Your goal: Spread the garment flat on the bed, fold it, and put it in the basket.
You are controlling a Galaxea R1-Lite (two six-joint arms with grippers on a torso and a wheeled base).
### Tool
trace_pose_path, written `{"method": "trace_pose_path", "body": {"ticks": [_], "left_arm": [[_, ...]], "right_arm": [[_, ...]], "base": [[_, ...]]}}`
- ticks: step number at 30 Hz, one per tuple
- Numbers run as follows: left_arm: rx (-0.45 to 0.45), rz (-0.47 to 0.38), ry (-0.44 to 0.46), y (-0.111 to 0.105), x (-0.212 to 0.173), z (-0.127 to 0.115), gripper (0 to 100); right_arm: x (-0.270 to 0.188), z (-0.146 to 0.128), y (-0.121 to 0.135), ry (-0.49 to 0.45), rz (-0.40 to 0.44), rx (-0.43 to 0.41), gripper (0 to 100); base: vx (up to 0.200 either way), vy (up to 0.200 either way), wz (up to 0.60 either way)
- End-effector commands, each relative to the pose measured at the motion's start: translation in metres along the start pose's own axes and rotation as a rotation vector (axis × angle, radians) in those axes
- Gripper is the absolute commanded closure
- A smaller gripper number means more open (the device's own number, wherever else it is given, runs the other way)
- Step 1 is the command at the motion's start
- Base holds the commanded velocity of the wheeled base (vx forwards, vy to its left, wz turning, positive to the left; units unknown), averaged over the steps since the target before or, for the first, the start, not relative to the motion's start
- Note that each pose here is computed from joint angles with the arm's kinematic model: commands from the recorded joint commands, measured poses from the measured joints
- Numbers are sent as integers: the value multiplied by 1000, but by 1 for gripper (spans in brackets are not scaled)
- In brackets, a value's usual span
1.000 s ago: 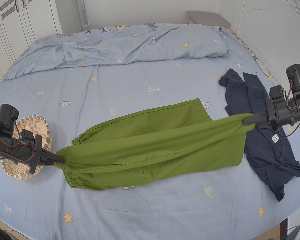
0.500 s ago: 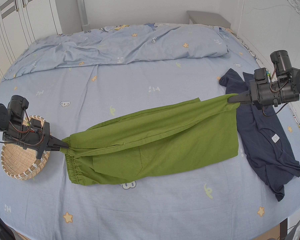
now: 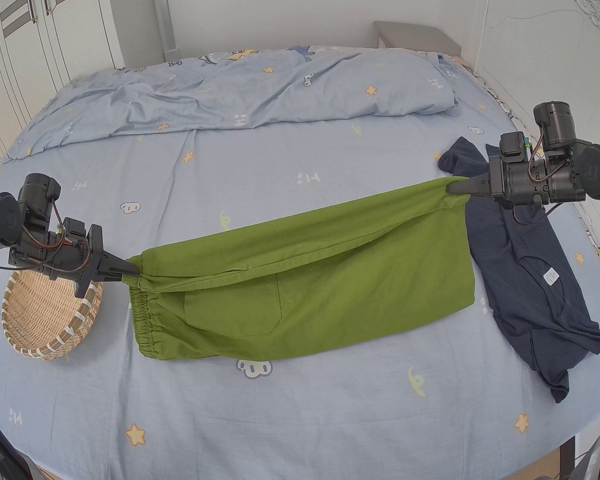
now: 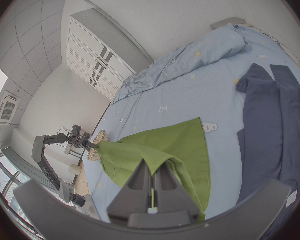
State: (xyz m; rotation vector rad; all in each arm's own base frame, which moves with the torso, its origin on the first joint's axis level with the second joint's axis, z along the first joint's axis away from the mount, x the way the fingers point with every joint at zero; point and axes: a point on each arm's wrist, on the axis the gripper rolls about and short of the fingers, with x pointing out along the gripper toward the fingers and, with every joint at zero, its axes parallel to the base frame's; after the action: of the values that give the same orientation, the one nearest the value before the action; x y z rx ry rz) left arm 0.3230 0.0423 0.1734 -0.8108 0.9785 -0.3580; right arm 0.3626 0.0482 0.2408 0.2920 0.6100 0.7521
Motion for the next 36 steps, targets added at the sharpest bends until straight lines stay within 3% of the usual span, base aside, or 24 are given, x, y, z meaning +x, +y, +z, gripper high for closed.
{"method": "trace_pose_path", "body": {"ticks": [1,8,15,36], "left_arm": [[7,-3,-10,0,3,9,100],[28,-13,-30,-5,1,15,100],[9,0,-13,4,10,18,100],[-28,26,37,18,25,13,100]], "right_arm": [[13,1,-9,-1,1,1,100],[10,12,-8,-51,4,-24,100],[25,23,-22,-68,-3,-11,100],[60,17,-50,-29,-8,23,100]], "base": [[0,0,0],[0,0,0],[0,0,0],[0,0,0]]}}
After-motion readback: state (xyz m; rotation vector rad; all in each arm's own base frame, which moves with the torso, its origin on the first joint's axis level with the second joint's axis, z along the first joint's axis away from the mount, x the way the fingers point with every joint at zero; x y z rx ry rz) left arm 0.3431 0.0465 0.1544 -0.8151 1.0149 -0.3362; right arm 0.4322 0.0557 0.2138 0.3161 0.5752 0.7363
